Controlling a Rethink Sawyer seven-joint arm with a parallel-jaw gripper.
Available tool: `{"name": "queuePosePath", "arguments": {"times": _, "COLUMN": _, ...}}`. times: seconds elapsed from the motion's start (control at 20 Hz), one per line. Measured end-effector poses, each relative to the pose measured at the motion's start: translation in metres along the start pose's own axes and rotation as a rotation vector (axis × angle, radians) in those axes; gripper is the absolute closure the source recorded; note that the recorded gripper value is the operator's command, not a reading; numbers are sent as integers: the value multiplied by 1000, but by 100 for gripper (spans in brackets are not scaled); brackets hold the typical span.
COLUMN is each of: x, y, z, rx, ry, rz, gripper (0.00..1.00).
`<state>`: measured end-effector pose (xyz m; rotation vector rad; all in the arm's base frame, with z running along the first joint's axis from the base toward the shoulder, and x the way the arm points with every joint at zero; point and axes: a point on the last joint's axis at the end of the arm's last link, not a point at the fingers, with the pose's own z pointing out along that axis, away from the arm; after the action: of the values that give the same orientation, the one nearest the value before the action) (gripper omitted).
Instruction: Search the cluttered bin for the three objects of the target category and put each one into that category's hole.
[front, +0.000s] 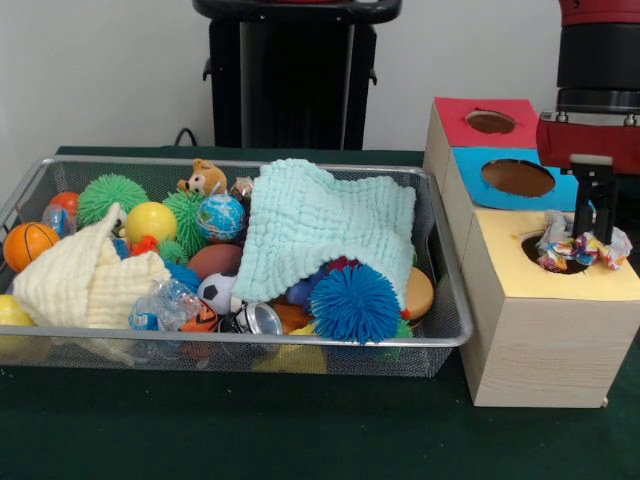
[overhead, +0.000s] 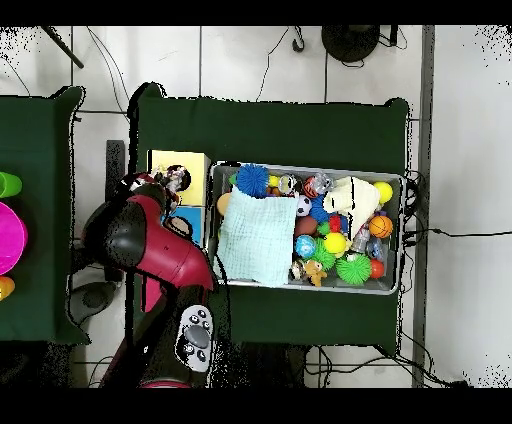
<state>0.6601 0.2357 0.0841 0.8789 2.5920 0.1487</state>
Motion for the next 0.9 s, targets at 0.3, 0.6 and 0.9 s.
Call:
{"name": "queuePosePath", "arguments": {"times": 0.3, "x": -1, "y": -9, "z": 0, "rx": 5, "ry": 10, "rz": -8, "gripper": 100}}
{"name": "queuePosePath", "arguments": {"times": 0.6, "x": -3, "y": -14, "z": -4, "rx": 4, "ry": 10, "rz": -27, "gripper": 100}}
{"name": "queuePosePath", "arguments": {"times": 0.9, "x": -2, "y": -16, "z": -4, "rx": 6, "ry": 11, "rz": -39, "gripper": 100}}
